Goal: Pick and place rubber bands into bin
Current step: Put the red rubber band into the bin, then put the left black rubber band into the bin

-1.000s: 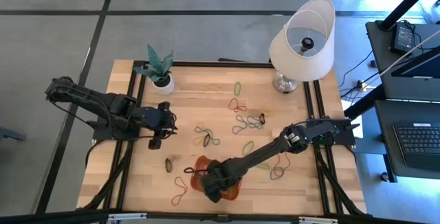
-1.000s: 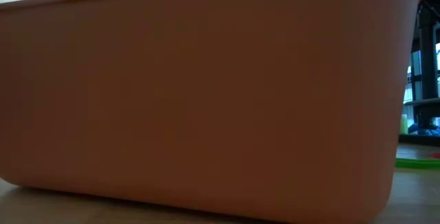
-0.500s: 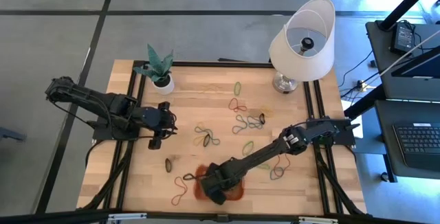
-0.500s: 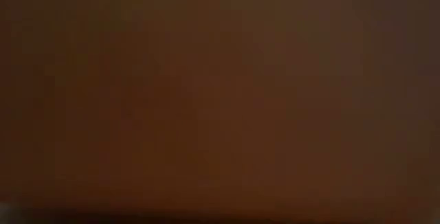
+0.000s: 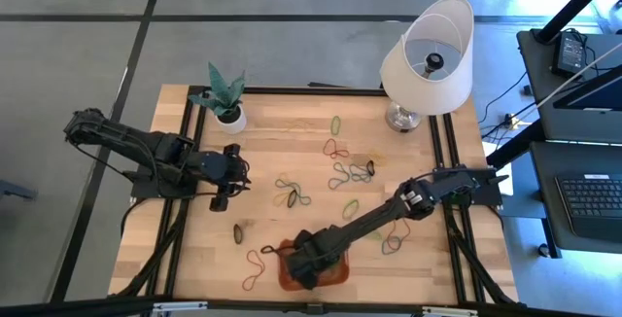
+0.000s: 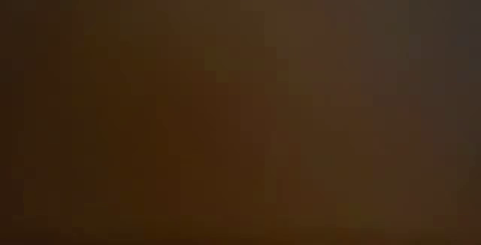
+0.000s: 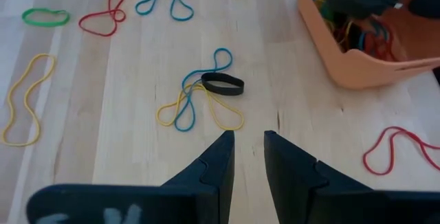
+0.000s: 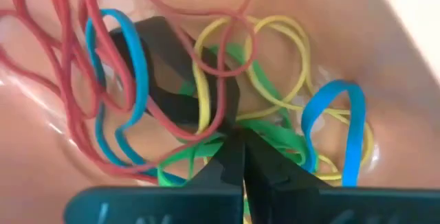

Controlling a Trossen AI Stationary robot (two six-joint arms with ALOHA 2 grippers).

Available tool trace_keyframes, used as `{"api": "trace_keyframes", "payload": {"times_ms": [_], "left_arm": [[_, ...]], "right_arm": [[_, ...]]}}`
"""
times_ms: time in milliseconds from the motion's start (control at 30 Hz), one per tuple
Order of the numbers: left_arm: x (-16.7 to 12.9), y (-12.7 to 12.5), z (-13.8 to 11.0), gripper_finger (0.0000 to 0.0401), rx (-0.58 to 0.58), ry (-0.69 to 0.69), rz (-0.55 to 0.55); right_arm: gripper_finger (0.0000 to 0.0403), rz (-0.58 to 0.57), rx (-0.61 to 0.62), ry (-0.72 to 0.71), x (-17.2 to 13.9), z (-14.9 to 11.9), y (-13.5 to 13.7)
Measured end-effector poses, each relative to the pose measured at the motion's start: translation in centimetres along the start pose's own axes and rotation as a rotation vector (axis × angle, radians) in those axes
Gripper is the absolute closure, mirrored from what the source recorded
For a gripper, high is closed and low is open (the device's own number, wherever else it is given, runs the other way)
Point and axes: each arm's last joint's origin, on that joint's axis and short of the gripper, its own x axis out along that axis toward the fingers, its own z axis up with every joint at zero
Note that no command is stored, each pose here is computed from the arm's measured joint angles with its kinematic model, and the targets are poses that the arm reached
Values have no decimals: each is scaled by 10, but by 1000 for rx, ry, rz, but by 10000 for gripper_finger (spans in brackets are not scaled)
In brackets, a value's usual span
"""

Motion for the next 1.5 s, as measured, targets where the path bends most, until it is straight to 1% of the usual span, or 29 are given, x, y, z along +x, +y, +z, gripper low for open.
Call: {"api": "trace_keyframes", "payload": {"times_ms": [33, 100, 267, 367, 500, 600, 700, 867, 1000, 1167, 1300, 1367, 1500], "left_arm": [[0, 0, 0, 326, -1, 0, 0], [0, 0, 0, 326, -5, 0, 0], [0, 0, 0, 326, -29, 0, 0], [0, 0, 0, 326, -32, 0, -4], [0, 0, 0, 326, -51, 1, -5], [0, 0, 0, 326, -52, 1, -5], [0, 0, 0, 326, -53, 1, -5], [0, 0, 0, 326, -53, 1, -4], [0, 0, 0, 326, -52, 1, -4], [0, 0, 0, 326, -52, 1, -4], [0, 0, 1, 326, -57, -13, -6], [0, 0, 2, 326, -75, -21, -8], [0, -1, 3, 326, -125, -26, -10]], "right_arm": [[403, 1, 23, -2, 0, 2, -1], [403, 1, 29, -5, 0, 6, -2], [403, -20, -18, -4, 0, 7, -5], [403, -20, -14, -5, -1, 7, -5], [403, -8, 39, -15, -7, 9, -2], [402, 28, 61, -37, -17, 11, 3], [400, 30, 88, -72, -28, 13, 5], [369, -1, 139, -64, -38, 10, -1], [329, 8, 141, -67, -46, 9, -1], [282, 14, 149, -65, -48, 8, -1], [254, 10, 140, -54, -49, 4, 0], [249, -4, 120, -87, -56, -2, 1], [256, -14, 81, -235, -85, -20, 3]]}}
